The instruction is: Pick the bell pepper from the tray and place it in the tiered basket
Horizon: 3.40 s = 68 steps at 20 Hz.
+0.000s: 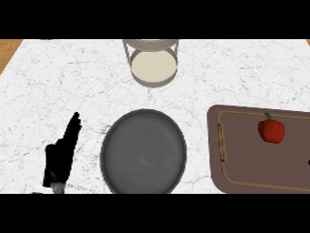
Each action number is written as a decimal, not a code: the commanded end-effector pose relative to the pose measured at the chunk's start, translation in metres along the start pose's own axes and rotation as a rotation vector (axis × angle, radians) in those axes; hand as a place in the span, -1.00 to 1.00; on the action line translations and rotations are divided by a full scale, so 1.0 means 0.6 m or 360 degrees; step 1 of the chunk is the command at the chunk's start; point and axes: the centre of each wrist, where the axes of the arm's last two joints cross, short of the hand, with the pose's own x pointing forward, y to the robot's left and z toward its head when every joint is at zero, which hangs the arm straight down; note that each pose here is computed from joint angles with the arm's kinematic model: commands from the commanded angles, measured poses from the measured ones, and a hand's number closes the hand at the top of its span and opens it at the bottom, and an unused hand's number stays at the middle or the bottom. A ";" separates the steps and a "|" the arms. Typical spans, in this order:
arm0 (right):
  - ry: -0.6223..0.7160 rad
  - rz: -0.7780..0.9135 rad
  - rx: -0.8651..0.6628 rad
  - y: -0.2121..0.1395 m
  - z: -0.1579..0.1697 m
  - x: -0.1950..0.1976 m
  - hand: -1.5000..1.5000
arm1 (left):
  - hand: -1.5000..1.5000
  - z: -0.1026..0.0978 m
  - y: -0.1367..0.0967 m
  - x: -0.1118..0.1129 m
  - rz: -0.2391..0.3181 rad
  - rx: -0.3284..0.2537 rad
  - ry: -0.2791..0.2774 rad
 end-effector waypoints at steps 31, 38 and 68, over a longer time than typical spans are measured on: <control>0.0600 0.0736 0.0366 0.214 -0.051 0.154 -1.00 | 0.00 0.024 0.003 -0.031 0.0015 0.0018 0.0104; 0.0638 0.0727 0.0417 0.218 -0.063 0.199 -1.00 | 0.00 0.010 -0.005 -0.028 0.0008 0.0030 0.0119; 0.0645 0.0706 0.0559 0.280 -0.082 0.082 1.00 | 0.00 0.022 -0.010 -0.028 -0.0005 0.0053 0.0095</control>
